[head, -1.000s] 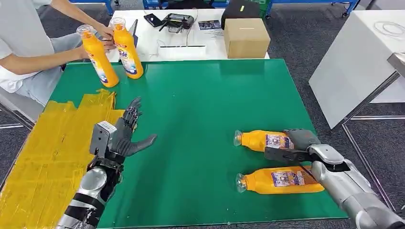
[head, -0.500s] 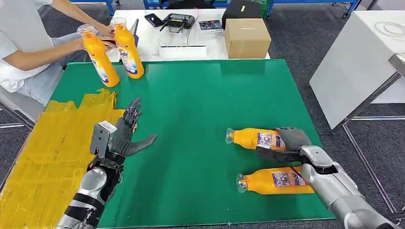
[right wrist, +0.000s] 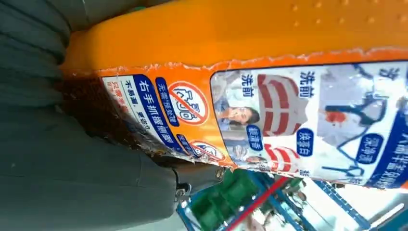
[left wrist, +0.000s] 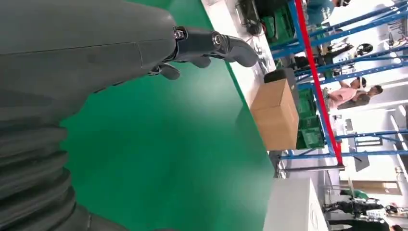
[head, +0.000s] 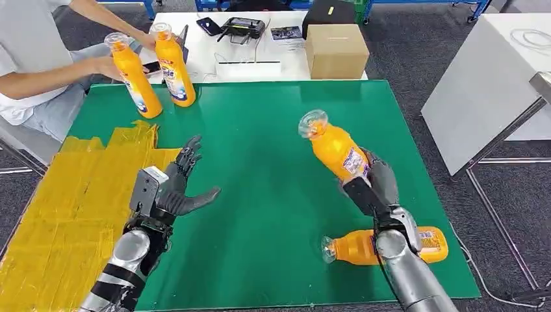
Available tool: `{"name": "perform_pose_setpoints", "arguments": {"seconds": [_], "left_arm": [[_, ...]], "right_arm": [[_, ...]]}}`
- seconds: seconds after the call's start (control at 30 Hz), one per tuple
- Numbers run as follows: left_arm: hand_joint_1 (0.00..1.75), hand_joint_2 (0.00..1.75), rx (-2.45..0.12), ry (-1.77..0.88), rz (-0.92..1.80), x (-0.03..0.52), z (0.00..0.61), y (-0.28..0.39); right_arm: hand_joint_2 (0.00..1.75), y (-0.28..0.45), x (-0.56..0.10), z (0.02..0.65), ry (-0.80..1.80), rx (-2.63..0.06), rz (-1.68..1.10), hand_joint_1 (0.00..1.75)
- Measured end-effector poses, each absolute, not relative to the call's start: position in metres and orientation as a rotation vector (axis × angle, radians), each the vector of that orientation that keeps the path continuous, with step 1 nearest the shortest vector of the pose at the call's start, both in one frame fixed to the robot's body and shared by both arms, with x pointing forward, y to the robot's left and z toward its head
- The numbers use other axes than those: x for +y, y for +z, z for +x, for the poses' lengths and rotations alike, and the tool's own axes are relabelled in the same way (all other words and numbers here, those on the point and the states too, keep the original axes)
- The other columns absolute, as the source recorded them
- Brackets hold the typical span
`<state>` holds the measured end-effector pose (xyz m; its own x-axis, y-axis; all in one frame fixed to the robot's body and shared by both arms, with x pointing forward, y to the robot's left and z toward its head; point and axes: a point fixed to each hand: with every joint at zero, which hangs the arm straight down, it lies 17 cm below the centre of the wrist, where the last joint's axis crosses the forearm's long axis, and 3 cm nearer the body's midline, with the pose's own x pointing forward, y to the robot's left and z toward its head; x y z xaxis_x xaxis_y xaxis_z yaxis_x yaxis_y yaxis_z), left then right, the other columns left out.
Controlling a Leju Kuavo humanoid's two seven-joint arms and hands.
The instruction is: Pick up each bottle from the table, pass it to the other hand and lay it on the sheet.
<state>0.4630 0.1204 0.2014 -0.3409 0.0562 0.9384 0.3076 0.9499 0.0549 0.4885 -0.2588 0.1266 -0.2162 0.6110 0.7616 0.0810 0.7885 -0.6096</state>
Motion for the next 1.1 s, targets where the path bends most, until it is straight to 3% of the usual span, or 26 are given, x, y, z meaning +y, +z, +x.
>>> {"name": "perform_pose_setpoints", "arguments": {"seconds": [0.43,0.8,1.1], "left_arm": [[0.0,1.75,-1.928,-0.279,-0.293,0.107,0.463,0.21],[0.0,1.75,-1.947,-0.343,-0.38,0.072,0.463,0.23],[0.0,1.75,-1.946,-0.373,-0.449,0.048,0.459,0.239]], "right_arm": [[1.75,0.158,-0.209,0.474,0.208,-1.841,-0.068,1.75],[1.75,0.153,-0.103,0.466,0.386,-1.79,0.255,1.75],[1.75,0.139,-0.041,0.449,0.537,-1.749,0.349,1.75]]}}
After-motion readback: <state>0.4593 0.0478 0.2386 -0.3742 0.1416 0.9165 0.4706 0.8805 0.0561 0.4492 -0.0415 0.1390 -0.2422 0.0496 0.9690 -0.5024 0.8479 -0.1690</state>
